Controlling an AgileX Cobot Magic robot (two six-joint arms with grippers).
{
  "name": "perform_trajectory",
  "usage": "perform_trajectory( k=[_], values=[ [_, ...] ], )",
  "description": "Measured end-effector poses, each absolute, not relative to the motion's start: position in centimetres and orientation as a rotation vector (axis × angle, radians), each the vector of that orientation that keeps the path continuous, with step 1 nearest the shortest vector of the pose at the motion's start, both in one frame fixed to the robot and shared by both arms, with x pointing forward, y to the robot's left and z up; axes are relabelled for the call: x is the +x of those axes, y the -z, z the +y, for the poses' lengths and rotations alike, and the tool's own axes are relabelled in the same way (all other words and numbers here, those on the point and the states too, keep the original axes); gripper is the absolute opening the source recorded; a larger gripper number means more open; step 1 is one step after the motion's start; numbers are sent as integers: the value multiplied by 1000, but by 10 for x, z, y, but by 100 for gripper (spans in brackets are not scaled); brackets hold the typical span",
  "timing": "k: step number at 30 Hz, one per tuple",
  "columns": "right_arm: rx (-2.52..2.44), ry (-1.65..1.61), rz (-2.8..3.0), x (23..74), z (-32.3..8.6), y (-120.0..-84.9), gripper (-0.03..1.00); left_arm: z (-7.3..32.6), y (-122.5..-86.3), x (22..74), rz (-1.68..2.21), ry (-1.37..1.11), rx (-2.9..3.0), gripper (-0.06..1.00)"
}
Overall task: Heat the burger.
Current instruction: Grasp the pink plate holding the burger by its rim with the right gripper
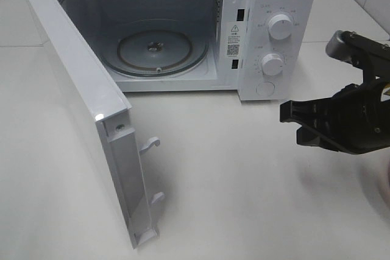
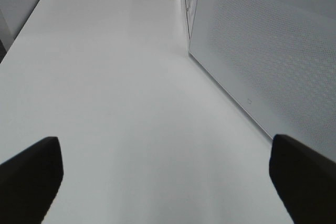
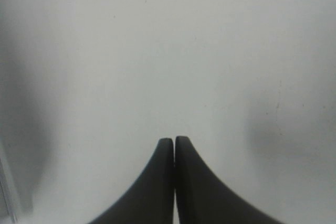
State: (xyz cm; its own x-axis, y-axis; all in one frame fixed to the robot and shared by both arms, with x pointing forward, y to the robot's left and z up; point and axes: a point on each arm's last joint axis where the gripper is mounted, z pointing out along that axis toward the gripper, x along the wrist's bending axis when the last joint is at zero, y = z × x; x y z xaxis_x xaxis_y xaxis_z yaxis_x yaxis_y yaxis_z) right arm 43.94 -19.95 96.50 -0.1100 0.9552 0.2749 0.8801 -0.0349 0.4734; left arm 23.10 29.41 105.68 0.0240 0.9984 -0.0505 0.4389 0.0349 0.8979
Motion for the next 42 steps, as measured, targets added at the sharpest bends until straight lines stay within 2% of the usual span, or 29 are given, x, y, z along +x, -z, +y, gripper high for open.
perform_trajectory(
  k=[5, 14, 21, 42],
  values=[
    [1888, -672, 2252, 440, -199, -975, 3, 294, -1057, 231, 1526, -900, 1515, 99],
    [1667, -252, 2389, 448, -213, -1015, 3, 294, -1057, 231, 1526, -900, 1515, 99],
    [1723, -49, 2341, 453, -233, -1041, 3, 294, -1057, 231, 1526, -900, 1515, 99],
    [1821, 86, 2317, 456, -277, -1039, 3, 294, -1057, 231, 1526, -900, 1515, 99]
  ],
)
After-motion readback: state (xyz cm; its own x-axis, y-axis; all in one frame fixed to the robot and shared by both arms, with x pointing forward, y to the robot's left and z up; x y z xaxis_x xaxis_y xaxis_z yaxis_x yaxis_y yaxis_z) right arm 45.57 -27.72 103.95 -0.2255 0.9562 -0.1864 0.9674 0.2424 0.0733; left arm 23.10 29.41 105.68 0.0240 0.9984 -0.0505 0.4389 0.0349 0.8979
